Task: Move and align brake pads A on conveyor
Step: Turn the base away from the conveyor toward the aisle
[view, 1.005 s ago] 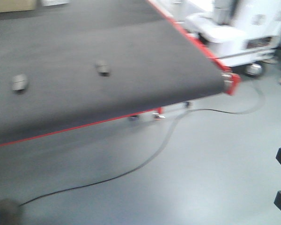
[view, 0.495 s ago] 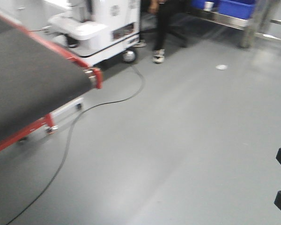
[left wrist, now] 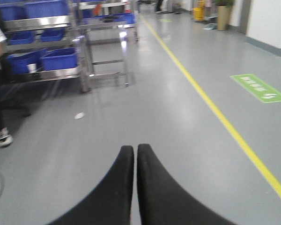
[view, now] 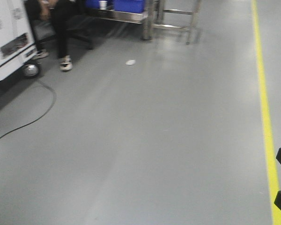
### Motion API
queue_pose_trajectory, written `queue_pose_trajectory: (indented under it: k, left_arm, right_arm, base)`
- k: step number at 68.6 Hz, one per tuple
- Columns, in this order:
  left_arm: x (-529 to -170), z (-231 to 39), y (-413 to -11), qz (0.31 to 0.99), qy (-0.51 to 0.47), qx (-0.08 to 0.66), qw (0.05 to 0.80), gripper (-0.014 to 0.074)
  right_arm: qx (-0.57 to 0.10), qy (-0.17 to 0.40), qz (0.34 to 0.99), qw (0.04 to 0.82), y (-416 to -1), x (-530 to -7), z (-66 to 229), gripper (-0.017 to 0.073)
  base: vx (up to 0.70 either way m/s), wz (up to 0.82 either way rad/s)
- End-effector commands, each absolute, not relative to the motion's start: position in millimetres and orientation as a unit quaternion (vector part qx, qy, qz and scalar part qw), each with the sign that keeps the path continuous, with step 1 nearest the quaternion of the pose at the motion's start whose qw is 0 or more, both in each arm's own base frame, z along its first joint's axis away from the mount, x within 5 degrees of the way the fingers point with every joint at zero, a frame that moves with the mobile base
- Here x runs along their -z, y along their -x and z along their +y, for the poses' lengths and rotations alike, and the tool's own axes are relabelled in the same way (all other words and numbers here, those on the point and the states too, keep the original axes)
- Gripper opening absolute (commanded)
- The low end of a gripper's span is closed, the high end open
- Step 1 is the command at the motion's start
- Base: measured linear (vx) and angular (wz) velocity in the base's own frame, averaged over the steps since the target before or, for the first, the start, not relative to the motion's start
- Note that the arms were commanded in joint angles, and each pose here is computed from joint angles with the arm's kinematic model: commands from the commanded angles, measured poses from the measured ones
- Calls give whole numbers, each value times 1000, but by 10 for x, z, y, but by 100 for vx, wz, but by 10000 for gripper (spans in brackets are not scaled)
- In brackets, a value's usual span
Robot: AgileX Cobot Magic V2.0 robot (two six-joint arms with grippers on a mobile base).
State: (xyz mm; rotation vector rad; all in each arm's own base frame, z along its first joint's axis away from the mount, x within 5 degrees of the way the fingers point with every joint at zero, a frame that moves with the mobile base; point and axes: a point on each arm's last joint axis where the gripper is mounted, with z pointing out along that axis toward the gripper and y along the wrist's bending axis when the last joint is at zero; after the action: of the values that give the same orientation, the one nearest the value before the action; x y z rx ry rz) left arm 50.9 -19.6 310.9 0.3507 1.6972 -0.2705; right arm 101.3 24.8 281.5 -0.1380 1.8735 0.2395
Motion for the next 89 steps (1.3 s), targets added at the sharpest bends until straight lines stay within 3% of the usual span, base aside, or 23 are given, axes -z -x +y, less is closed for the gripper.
queue_pose_trajectory:
  k: [1,44,89]
  left_arm:
    - [-3239,-207,-520,717,-148,129,668,-6]
    - [-3239,-207,-520,717,-148,129,668,-6]
    - [-3239,-207,-520,717,-148,129,668,-6]
  right_arm:
    - [-100,58,773,623,-1034,-2969,240,-10]
    - [-100,58,773,623,-1034,-2969,240,-10]
    - [-100,58,776,620,-1033,-2962,240,-10]
  base:
    - [17,-72]
    - [20,-65]
    - [39,-15]
